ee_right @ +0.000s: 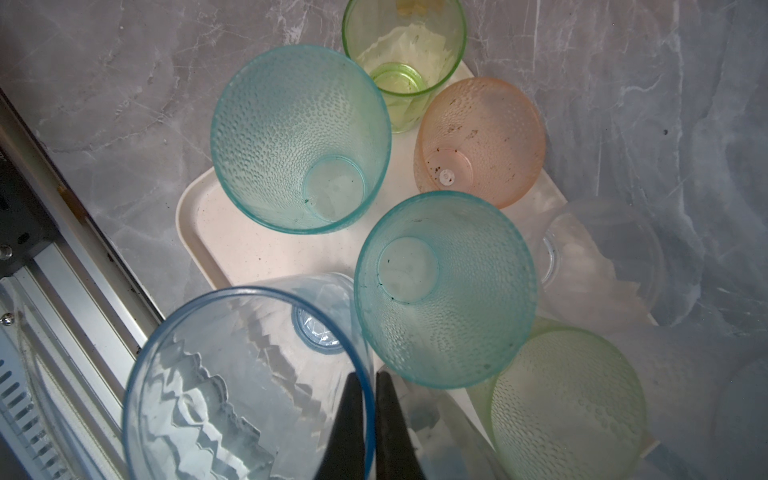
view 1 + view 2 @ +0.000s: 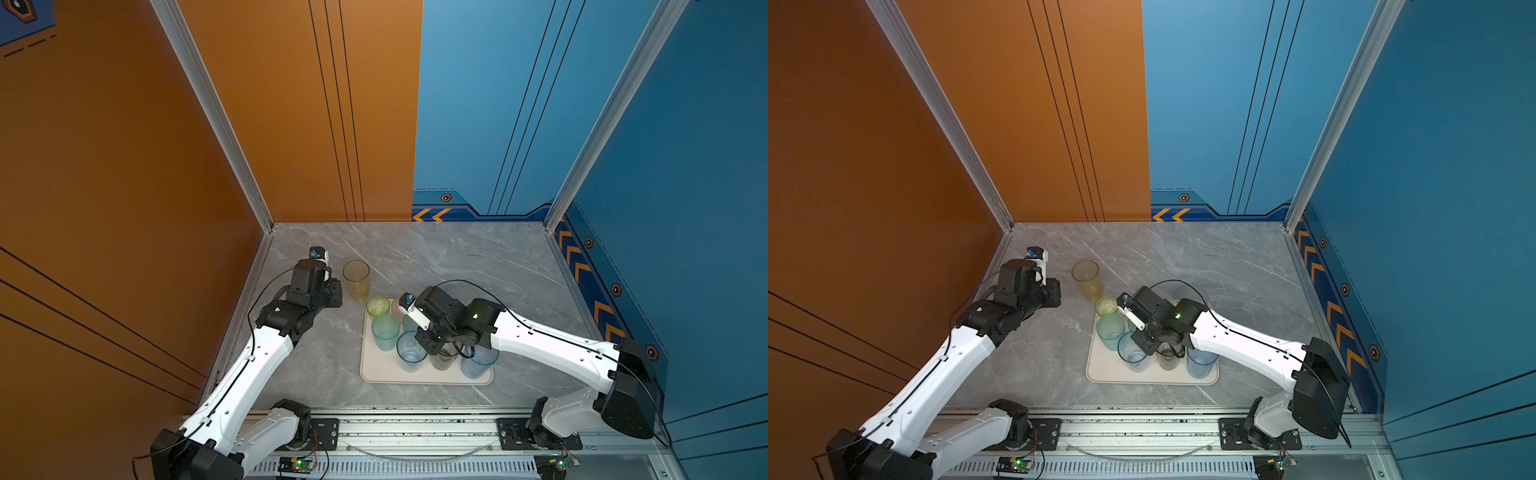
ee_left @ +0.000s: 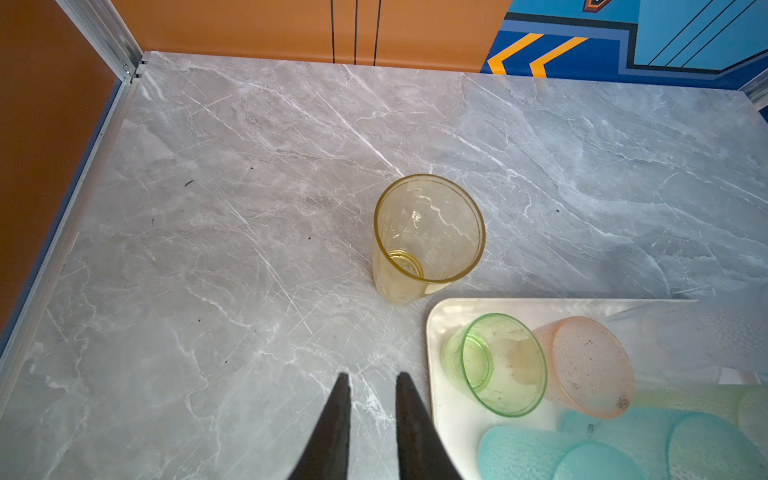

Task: Place the glasses into the tray
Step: 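Lower the light blue cup upright onto the tray with the right gripper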

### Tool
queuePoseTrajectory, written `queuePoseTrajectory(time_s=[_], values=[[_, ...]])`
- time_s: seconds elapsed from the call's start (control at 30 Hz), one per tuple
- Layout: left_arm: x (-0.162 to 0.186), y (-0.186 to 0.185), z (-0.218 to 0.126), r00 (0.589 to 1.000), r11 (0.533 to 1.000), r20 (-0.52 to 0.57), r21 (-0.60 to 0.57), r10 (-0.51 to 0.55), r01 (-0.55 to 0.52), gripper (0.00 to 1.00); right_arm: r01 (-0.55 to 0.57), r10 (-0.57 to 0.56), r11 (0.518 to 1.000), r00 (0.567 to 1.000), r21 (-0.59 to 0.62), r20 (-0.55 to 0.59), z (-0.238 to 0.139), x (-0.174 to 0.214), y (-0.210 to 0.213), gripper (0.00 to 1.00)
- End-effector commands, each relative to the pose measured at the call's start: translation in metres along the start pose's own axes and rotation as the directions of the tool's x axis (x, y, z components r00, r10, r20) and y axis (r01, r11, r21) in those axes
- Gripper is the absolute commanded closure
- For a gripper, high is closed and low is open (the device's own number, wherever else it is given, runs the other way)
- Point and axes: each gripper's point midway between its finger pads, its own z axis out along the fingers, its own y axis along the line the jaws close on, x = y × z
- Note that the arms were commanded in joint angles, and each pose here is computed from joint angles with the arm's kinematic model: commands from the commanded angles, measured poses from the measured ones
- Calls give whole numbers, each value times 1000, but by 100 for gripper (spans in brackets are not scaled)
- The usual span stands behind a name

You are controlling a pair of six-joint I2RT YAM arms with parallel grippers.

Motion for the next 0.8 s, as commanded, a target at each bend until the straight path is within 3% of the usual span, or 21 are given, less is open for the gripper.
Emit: queuePoseTrajectory(time_s=[0.0, 0.77], values=[[-9, -2, -6, 1000, 1000, 10, 17, -15, 15, 78, 13, -13, 1000, 1000, 1, -1, 3, 1, -2, 100], [-7, -4, -3, 1000, 1000, -1, 23, -14, 14, 78, 14, -14, 1000, 999, 0, -42, 8, 7, -6, 100]])
